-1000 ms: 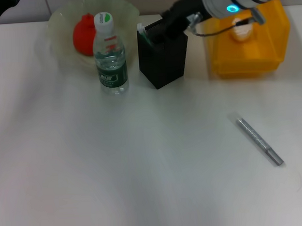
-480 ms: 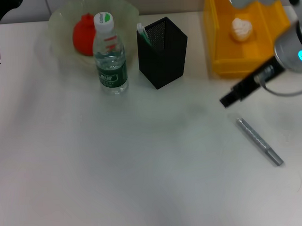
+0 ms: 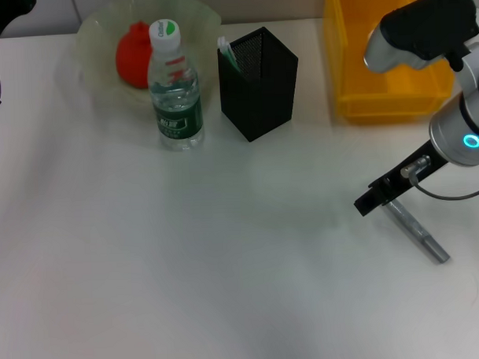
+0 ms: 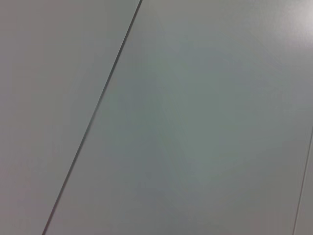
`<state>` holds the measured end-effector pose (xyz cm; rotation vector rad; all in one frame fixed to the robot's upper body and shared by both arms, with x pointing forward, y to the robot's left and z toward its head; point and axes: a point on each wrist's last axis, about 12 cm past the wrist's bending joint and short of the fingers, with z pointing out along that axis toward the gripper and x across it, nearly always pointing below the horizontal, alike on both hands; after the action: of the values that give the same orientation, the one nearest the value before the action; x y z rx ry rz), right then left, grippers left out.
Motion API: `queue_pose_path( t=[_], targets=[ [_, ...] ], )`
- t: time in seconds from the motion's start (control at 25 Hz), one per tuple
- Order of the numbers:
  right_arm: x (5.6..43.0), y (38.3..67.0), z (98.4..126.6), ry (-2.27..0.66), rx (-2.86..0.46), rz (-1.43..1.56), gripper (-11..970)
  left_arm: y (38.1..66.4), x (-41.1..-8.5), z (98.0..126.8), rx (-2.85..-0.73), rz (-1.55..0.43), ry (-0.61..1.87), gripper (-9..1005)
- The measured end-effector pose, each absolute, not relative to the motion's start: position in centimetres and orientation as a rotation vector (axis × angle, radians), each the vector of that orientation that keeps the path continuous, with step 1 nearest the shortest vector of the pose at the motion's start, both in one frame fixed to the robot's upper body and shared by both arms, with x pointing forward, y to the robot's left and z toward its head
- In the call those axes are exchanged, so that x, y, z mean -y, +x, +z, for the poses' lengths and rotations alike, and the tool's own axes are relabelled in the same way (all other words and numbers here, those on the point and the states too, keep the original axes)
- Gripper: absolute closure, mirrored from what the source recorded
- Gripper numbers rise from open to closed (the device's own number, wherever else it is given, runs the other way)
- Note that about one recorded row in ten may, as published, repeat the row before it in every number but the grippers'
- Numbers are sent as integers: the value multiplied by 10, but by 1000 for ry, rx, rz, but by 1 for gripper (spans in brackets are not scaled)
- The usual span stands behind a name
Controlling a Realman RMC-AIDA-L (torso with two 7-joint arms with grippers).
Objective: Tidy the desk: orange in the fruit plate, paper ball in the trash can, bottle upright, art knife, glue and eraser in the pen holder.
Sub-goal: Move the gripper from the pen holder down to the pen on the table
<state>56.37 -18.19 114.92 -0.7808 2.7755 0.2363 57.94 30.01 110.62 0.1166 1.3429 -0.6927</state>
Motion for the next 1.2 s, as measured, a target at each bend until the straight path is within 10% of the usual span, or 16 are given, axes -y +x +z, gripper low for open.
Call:
queue_pose_path(
  t=[1.2],
  targets=[
    [191, 579, 1125, -749, -2808, 116, 468, 579, -300, 1105, -1346, -694, 115, 227]
  ],
)
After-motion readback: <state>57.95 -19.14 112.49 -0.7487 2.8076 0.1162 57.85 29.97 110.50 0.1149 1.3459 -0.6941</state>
